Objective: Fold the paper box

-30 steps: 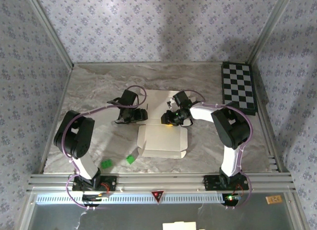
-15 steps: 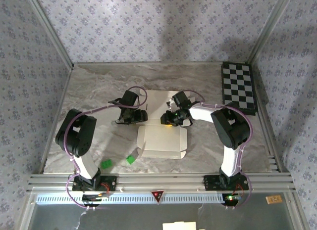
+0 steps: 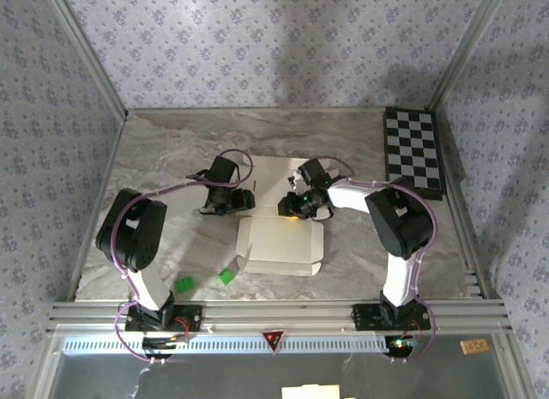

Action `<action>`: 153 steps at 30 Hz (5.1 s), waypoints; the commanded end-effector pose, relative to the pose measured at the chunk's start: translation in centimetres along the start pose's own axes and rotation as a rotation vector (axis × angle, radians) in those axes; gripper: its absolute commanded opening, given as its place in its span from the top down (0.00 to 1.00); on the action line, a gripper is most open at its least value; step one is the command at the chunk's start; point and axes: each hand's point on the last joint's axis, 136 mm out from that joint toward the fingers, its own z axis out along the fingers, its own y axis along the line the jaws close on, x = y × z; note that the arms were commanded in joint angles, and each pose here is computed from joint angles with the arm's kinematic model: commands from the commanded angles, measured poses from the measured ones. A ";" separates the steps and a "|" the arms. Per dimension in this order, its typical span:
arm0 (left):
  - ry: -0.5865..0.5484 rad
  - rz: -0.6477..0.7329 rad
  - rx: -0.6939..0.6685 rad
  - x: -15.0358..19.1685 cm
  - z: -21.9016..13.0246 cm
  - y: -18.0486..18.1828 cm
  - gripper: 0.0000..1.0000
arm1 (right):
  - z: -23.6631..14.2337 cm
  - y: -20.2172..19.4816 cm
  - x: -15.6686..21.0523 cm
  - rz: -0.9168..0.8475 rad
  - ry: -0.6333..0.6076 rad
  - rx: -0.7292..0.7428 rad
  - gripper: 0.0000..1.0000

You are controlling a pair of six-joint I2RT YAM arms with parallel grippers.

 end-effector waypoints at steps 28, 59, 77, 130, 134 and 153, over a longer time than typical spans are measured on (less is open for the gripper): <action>0.030 -0.044 0.294 1.2 -1.3 -6.3 0.39 | 0.5 -1.5 3.0 0.023 0.092 0.094 0.67; 0.154 -0.101 0.198 6.2 2.1 -2.6 0.76 | -1.4 -2.7 2.1 0.024 0.060 0.137 0.69; 0.050 -0.046 0.278 1.4 -1.7 -7.2 0.76 | -5.4 0.2 -0.3 -0.013 -0.009 0.068 0.69; -0.087 -0.195 0.215 -14.0 -2.1 -1.7 0.24 | 1.7 -6.8 -17.5 0.232 -0.167 0.022 0.76; -0.081 -0.200 0.189 -14.0 -1.3 -1.5 0.23 | 1.8 -7.0 -17.0 0.260 -0.173 0.015 0.77; -0.015 -0.219 0.136 -15.5 2.6 -0.7 0.31 | 2.0 -6.4 -16.7 0.251 -0.170 0.000 0.79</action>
